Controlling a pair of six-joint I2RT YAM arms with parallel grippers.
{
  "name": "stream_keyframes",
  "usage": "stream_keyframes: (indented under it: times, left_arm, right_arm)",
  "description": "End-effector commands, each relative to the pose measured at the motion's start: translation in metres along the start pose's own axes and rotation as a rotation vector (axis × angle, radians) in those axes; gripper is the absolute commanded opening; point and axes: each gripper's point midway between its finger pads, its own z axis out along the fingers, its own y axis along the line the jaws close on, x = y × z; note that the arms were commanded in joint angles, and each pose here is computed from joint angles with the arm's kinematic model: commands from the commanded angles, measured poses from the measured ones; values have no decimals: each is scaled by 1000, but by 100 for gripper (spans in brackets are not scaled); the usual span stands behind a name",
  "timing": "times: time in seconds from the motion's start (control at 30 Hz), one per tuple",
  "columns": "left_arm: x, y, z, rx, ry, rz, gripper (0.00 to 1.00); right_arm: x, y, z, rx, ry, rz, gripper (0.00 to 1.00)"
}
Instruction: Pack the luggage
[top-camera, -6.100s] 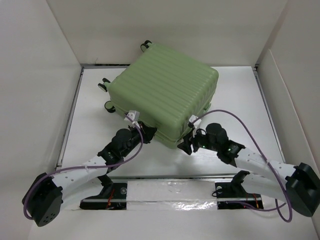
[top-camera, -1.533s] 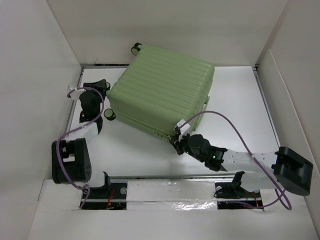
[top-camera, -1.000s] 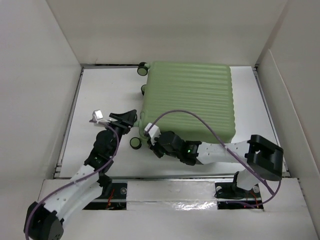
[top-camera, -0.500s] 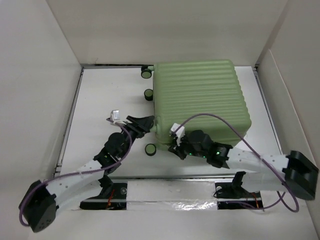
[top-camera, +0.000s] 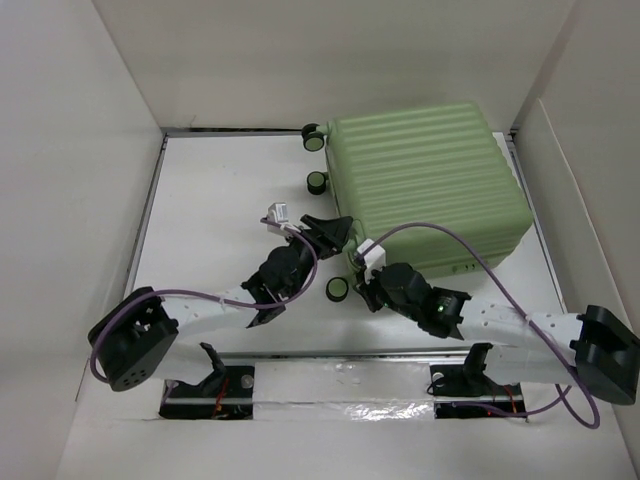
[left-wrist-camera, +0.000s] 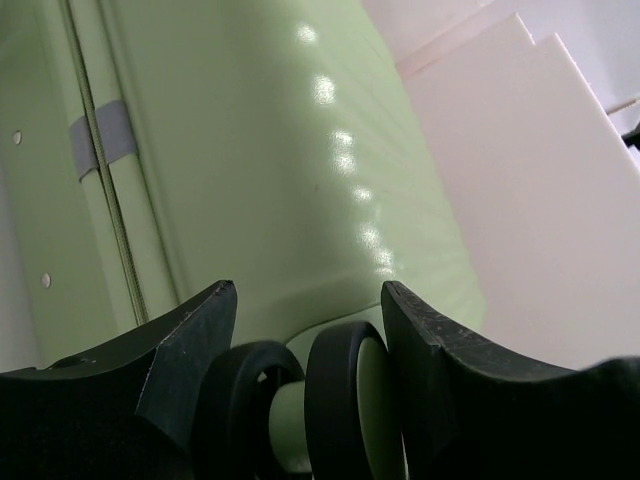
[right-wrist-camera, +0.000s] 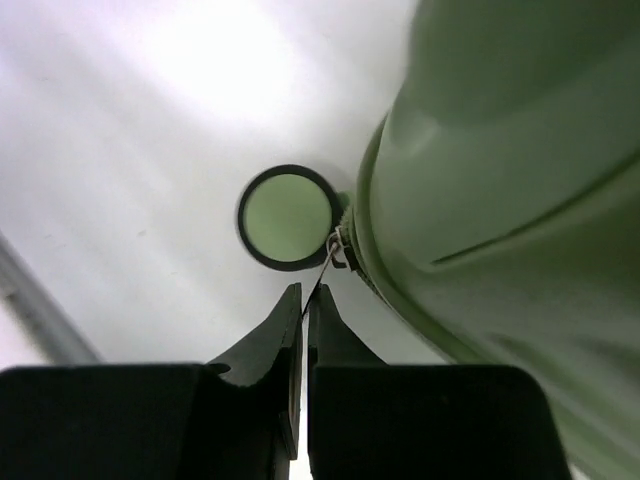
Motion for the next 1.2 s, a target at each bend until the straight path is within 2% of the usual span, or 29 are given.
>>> stream_keyframes:
  times: [0.0,0.1,0.13,0.17,0.23,0.27,0.3,0.33,0.43,0.47,0.5,0.57,0.6,0.63,0.7,0.77,0.8,0.83,0.87,0.9,0.97,1.0,1.07,1.17]
  left_arm:
    - [47,9,-2,30,228,161,0]
    - [39,19,6,4,241,194,0]
    - [33,20,8,-4,231,210,4]
    - [31,25,9,-23,236,227,28]
    - [3,25,14,-45,169,240,52]
    - [-7,36,14,-87,155,256,69]
    - [-21,36,16,-91,132,259,74]
    - [-54,44,21,-119,66,265,75]
    - [-100,52,29,-137,6,296,78]
    - [-126,69,33,-187,-30,302,77]
    - [-139,59,41,-162,-22,306,76]
    - [-157,80,50,-201,7,334,74]
    - [-167,72,58,-172,22,363,73]
    - [-167,83,64,-186,44,380,73]
    - [-181,77,74,-127,45,427,72]
    - [-164,85,89,-51,160,599,72]
    - [-178,61,107,-4,174,670,72]
    - [-165,84,120,-20,272,749,73]
    - [-153,96,117,-50,395,757,75]
    - [-171,67,134,1,386,815,80]
    - [-155,83,138,-32,508,894,82]
    - [-168,72,147,-60,469,942,83]
    - [-167,78,152,-86,483,975,85]
    - [-173,65,160,-53,444,976,87]
  right_arm:
    - [-86,87,-18,-249,-314,36,0]
    - [-89,69,-23,-164,-344,11,0]
    - [-84,66,-23,-151,-336,-5,0]
    - [-83,56,-22,-124,-333,-6,0]
    - [-79,50,-25,-122,-321,-11,0]
    - [-73,46,-25,-121,-312,-11,0]
    - [-74,44,-29,-134,-320,-6,0]
    - [-73,42,-31,-140,-320,-6,0]
    - [-61,44,-33,-182,-294,-12,0]
    - [-57,45,-34,-191,-284,-14,0]
    - [-55,43,-35,-192,-276,-16,0]
    - [-51,42,-42,-197,-266,-22,0]
    - [-46,44,-44,-224,-261,-25,0]
    - [-47,45,-46,-233,-270,-30,0]
    - [-48,46,-51,-256,-283,-35,0]
    - [-47,45,-52,-256,-285,-38,0]
    - [-47,45,-51,-260,-283,-40,0]
    - [-48,42,-51,-252,-287,-42,0]
    - [-48,40,-51,-249,-285,-41,0]
    - [-49,41,-52,-253,-290,-41,0]
    - [-52,42,-54,-271,-313,-41,0]
    - [-55,40,-54,-268,-327,-41,0]
    - [-58,40,-56,-278,-338,-46,0]
    - [-55,41,-56,-285,-322,-52,0]
